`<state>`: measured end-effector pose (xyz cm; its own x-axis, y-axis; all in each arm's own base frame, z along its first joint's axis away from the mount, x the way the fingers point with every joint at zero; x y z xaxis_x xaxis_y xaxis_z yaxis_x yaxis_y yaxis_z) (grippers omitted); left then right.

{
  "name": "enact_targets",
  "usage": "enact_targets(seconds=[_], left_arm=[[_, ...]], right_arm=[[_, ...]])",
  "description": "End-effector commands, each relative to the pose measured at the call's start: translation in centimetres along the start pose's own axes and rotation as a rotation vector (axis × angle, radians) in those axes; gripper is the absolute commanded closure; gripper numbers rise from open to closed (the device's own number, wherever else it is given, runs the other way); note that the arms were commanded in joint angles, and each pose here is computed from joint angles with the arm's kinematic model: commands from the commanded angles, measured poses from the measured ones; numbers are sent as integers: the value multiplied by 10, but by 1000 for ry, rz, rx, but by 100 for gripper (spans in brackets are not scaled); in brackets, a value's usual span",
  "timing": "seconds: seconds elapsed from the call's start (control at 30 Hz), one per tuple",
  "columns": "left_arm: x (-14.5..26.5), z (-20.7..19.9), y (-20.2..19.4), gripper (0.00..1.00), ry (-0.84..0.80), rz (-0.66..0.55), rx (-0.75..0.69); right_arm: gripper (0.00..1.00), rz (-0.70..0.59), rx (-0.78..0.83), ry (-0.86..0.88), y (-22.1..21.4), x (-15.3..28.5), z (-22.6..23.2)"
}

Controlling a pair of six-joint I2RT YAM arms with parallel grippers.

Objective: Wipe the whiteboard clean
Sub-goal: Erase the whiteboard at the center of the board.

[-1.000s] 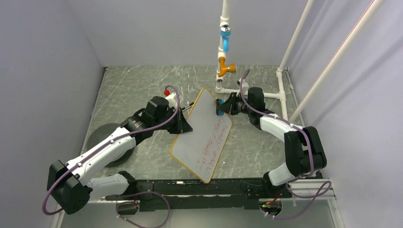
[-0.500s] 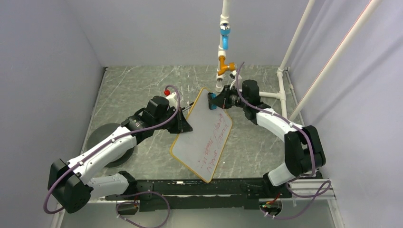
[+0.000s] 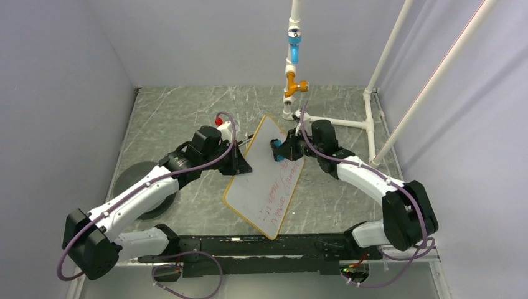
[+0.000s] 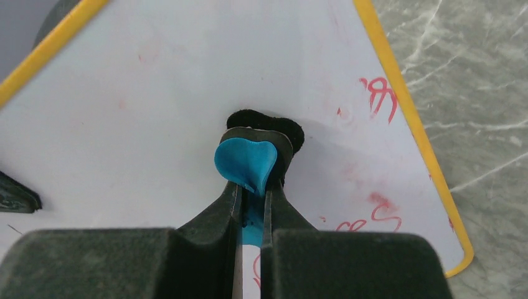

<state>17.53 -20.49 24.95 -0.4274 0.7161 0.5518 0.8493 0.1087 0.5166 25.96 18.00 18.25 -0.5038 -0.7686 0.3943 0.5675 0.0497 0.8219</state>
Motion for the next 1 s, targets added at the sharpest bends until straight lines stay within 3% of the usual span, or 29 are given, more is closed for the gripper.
enact_targets(seconds=[0.0,0.1,0.23,0.43,0.77,0.97], left_arm=[[5,-25,13,100,-178,-43,-137],[6,-26,12,100,-192,-29,-152],[7,-27,13,100,-192,-22,-165],[7,-32,19,100,-197,-14,-190],[3,-34,20,100,-211,28,-210],[5,-35,22,100,-199,37,-228]], right_arm=[[100,-127,23,-64,42,-9,-3],[100,-147,-60,-186,48,-7,-34],[100,-56,-51,-265,22,-2,-53],[100,49,0,-180,-15,12,-37],[100,-167,108,-162,71,-2,-12],[100,-19,144,-277,22,1,-42]])
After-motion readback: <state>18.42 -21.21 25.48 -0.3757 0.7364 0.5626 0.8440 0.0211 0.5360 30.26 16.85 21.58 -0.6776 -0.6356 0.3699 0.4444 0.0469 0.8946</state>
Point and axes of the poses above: each gripper's point midway between its finger pads, its own x axis back along the fingers, its own z axis along the line the jaws close on, y = z × x, the point moved 9 cm from there along x, back along the fingers, and after that the axes turned 2 degrees about x, right-handed, at the moved point
